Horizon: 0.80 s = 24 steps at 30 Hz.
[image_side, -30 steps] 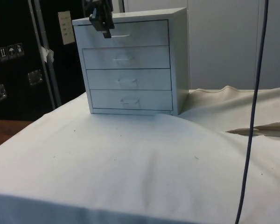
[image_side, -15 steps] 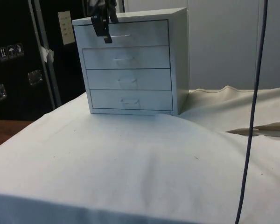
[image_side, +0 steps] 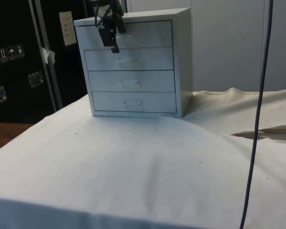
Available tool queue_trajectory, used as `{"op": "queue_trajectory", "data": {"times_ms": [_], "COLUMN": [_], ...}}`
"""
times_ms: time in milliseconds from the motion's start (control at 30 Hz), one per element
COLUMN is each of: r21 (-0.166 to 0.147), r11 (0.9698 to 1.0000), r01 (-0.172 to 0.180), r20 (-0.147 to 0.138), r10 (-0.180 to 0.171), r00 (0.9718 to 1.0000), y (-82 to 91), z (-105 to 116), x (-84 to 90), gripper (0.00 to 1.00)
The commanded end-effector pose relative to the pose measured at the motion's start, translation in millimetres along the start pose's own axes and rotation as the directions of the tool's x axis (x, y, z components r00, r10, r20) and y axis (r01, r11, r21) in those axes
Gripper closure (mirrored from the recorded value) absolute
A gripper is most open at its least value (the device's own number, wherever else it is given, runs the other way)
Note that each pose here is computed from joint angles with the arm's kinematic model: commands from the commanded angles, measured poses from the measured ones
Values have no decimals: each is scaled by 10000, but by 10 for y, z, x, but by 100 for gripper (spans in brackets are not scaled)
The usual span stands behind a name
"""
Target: Open the drawer, then close it.
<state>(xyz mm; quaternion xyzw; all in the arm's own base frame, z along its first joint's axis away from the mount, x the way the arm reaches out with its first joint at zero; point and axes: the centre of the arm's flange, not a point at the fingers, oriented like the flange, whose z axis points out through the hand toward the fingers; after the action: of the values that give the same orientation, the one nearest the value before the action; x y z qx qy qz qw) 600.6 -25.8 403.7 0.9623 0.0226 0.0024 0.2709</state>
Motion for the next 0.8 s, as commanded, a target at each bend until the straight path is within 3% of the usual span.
{"op": "queue_trajectory", "data": {"times_ms": [0, 100, 200, 233, 267, 367, 400, 533, 567, 600, 700, 767], "r21": [133, 230, 309, 200, 318, 322, 315, 308, 136, 301, 245, 204], "r11": [9999, 9997, 9995, 9998, 9995, 9995, 9995, 9995, 9998, 9995, 9996, 9997], "r01": [-6, -24, -51, -54, -56, -76, -80, -87, -116, -82, -108, -161], "r20": [-62, -94, -79, -19, -88, -69, -80, -85, -42, -96, -107, -107], "r10": [7, 27, 53, 54, 59, 78, 83, 90, 117, 85, 111, 163], "r00": [10000, 10000, 10000, 10000, 9999, 9999, 9999, 9999, 9999, 9999, 9999, 9998], "y": [-11, -32, -49, -41, -50, -52, -52, -54, 15, -54, -90, -123], "z": [39, 74, 106, 93, 105, 117, 116, 117, 94, 117, 58, 10], "x": [-5, -13, -22, -24, -21, -22, -21, -19, -13, -18, -7, -1], "gripper": [0, 1, 22, 28, 28, 46, 56, 72, 76, 76, 94, 100]}}
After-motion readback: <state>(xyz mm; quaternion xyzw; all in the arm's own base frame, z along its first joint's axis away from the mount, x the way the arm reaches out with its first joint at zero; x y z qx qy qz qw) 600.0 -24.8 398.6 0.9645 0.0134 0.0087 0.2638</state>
